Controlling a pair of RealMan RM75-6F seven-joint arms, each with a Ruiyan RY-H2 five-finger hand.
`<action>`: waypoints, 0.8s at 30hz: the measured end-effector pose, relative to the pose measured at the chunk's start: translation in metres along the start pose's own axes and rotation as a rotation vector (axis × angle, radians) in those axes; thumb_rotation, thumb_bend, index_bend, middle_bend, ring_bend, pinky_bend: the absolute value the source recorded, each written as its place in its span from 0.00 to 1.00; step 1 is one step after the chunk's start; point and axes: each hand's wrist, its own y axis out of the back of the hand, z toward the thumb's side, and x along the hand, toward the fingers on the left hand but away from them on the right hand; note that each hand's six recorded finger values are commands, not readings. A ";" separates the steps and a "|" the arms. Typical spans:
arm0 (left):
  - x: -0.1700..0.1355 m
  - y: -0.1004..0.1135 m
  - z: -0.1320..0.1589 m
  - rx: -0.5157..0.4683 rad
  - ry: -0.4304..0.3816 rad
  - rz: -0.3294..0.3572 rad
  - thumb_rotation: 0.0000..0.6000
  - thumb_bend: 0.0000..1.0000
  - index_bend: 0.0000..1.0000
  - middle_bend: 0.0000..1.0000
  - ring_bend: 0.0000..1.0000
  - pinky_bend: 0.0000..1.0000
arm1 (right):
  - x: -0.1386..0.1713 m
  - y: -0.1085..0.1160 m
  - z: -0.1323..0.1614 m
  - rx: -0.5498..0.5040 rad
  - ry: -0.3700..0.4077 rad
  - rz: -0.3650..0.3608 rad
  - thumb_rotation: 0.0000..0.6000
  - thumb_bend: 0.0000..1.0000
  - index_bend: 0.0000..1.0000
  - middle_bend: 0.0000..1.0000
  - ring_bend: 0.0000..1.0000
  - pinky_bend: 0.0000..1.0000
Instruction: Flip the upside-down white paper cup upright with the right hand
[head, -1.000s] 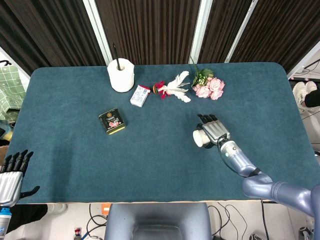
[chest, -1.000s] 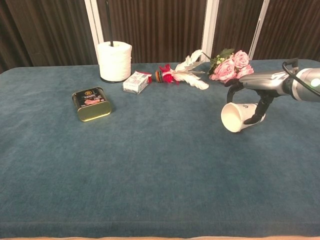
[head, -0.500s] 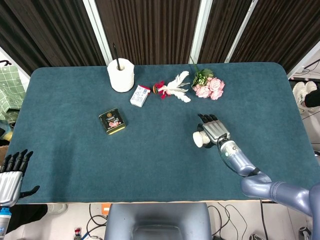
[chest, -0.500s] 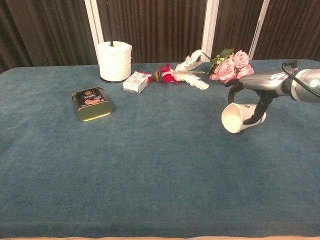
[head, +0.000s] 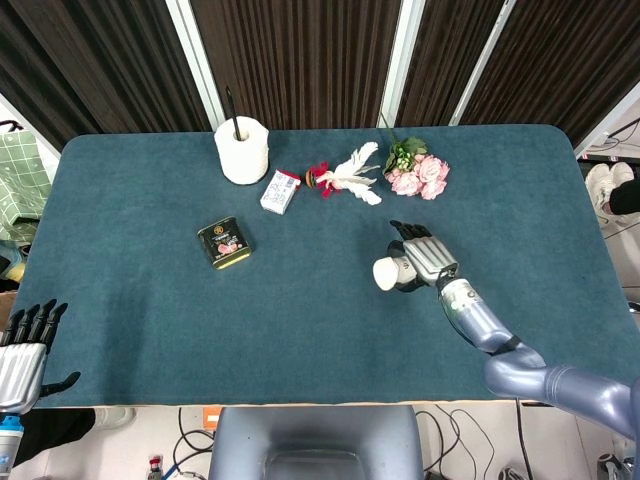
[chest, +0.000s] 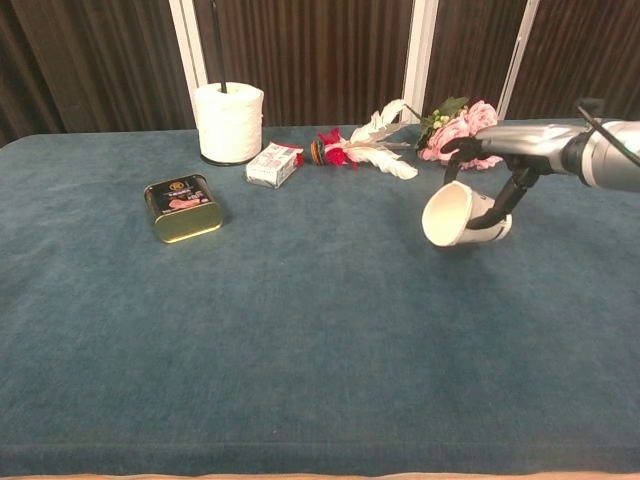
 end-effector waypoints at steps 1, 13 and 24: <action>0.000 0.000 0.000 0.001 0.000 0.000 1.00 0.00 0.00 0.00 0.00 0.00 | 0.001 0.001 0.001 -0.031 0.004 -0.003 1.00 0.28 0.49 0.01 0.01 0.07; 0.000 -0.001 0.001 0.008 0.002 -0.005 1.00 0.00 0.00 0.00 0.00 0.00 | 0.006 0.001 0.005 -0.544 0.077 0.007 1.00 0.29 0.49 0.01 0.01 0.07; 0.000 -0.004 0.002 0.013 -0.002 -0.021 1.00 0.00 0.00 0.00 0.00 0.00 | -0.001 -0.022 -0.027 -0.827 0.079 0.046 1.00 0.29 0.48 0.02 0.01 0.07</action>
